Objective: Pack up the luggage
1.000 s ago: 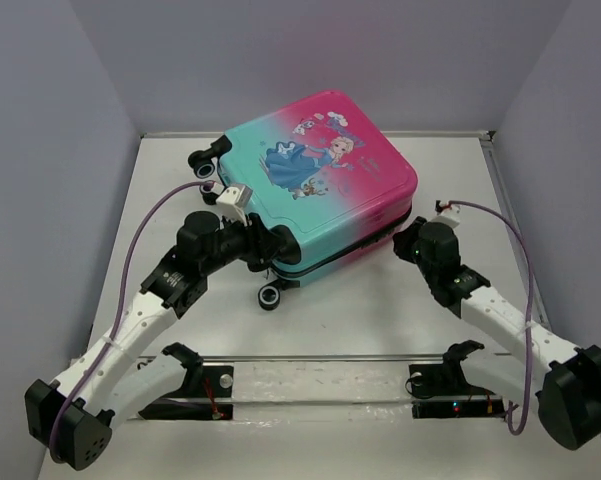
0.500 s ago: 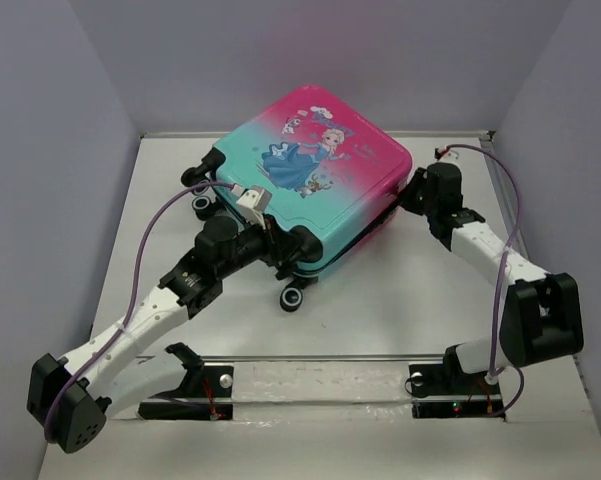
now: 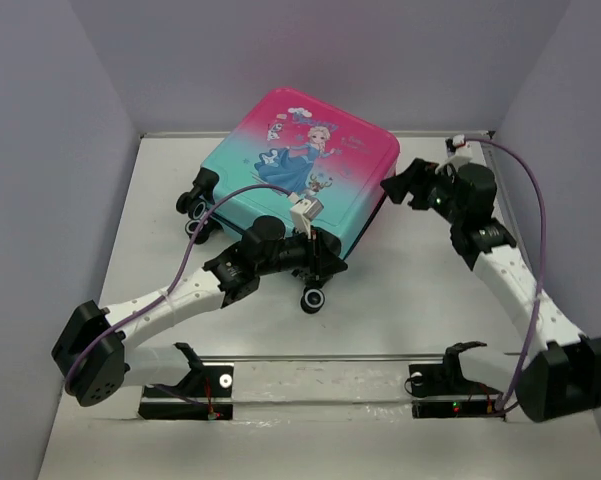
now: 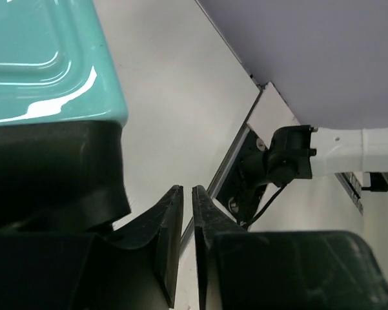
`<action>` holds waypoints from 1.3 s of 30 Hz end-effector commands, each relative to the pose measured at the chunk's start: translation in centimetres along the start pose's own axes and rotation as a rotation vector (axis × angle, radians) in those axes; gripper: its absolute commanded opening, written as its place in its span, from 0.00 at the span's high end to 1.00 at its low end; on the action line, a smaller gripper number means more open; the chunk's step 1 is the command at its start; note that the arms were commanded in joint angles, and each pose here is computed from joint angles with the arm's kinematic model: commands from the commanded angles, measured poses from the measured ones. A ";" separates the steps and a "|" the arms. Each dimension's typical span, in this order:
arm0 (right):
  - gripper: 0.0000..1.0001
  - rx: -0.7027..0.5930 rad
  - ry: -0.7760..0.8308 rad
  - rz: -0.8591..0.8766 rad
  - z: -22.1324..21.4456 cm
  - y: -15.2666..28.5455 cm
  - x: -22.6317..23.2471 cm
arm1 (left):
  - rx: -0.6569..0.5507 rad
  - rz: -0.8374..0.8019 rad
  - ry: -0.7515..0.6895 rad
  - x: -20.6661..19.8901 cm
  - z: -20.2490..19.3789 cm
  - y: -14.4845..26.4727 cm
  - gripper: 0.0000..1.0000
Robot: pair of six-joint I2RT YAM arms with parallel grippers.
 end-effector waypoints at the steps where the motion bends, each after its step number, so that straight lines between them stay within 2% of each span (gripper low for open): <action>1: 0.17 0.046 -0.011 0.165 -4.4 4.9 4.8 | -0.029 -0.042 0.009 -1.9 2.1 -0.8 0.73; 2: 0.16 0.078 -0.012 0.233 -6.1 5.6 7.1 | -0.055 -0.054 0.002 -2.8 3.0 -0.6 0.70; 5: 0.11 0.151 -0.013 0.315 -10.9 7.5 10.2 | -0.172 -0.013 -0.043 -4.3 4.9 1.9 0.66; 9: 0.09 0.134 -0.039 0.367 -12.5 8.8 12.1 | -0.315 0.120 -0.060 -3.8 6.2 6.2 0.57; 13: 0.08 0.138 -0.041 0.413 -12.9 9.0 14.2 | -0.367 0.269 -0.018 -0.3 5.5 9.8 0.53; 16: 0.06 0.170 -0.010 0.436 -13.8 8.4 16.4 | -0.323 0.340 0.061 4.1 2.5 10.8 0.55; 23: 0.02 0.183 0.008 0.425 -15.4 6.5 19.1 | -0.257 0.325 0.142 7.0 0.0 9.6 0.62; 35: 0.00 0.130 0.043 0.367 -14.1 4.2 20.2 | -0.169 0.109 0.125 5.2 0.1 7.3 0.65; 37: 0.02 0.117 0.043 0.361 -13.9 4.0 20.4 | -0.150 0.099 0.113 4.8 -0.2 7.2 0.65; 39: 0.11 0.099 0.039 0.351 -13.5 3.7 20.5 | -0.159 0.134 0.112 5.1 -0.4 7.3 0.65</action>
Point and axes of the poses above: each gripper's point midway between its finger pads, its own y axis back along the fingers, its own x axis along the line the jaws close on, z = x × y, the point moved 8 cm from there along y, back along the fingers, and after that the axes turned 12 degrees about y, right-handed, at the moved point
